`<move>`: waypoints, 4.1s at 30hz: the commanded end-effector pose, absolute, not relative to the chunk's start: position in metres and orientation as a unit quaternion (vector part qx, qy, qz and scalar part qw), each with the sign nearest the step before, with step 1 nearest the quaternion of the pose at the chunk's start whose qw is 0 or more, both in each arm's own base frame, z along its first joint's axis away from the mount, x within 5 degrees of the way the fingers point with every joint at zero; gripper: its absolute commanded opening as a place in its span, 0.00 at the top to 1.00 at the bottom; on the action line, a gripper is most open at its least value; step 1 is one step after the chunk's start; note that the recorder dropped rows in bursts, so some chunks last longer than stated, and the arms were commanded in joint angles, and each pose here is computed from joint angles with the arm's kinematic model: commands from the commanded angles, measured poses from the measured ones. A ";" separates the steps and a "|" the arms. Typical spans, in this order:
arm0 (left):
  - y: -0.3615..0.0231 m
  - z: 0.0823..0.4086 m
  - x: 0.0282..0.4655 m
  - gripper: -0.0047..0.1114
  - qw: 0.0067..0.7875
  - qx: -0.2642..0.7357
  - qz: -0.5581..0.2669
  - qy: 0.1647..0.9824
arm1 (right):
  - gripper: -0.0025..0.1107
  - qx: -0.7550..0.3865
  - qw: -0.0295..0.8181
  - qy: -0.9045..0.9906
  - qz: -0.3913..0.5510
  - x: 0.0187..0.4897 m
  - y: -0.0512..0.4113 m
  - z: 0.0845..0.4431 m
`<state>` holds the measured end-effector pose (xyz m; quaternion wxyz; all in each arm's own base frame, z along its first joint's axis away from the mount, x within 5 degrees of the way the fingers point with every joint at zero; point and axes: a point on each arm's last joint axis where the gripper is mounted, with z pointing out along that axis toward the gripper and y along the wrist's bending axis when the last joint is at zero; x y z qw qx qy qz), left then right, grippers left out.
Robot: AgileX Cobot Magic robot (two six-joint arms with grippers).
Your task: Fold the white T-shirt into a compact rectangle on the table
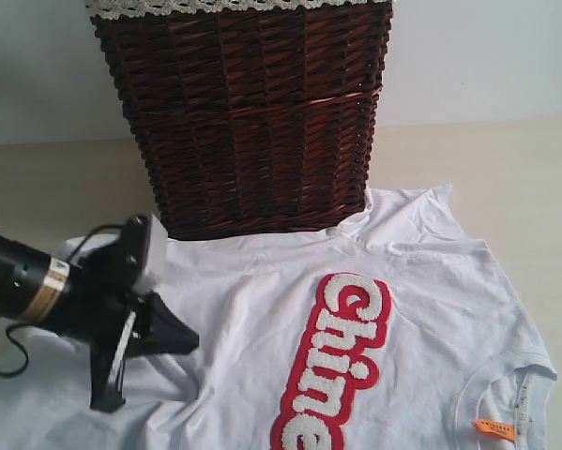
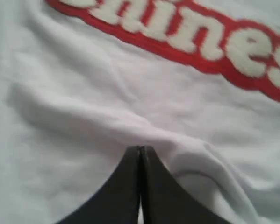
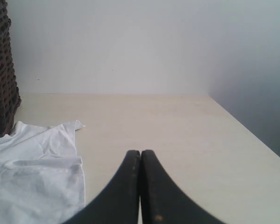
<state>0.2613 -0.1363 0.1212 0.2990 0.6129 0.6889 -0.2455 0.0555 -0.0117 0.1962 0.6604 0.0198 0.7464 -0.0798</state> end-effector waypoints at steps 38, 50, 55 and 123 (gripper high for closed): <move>-0.060 0.148 0.294 0.96 0.307 0.301 -0.271 0.861 | 0.98 0.226 0.727 0.604 0.238 0.095 -0.004 0.340; -0.060 0.146 0.295 0.96 0.308 0.304 -0.254 0.865 | 0.98 -0.070 0.613 0.760 0.204 0.194 0.045 0.309; -0.060 0.146 0.295 0.96 0.308 0.305 -0.255 0.864 | 0.98 -0.133 0.486 0.824 0.259 0.220 0.074 0.289; -0.087 0.119 0.299 0.96 0.301 0.491 -0.101 0.811 | 0.98 -0.100 0.282 0.944 -0.138 0.290 0.018 0.112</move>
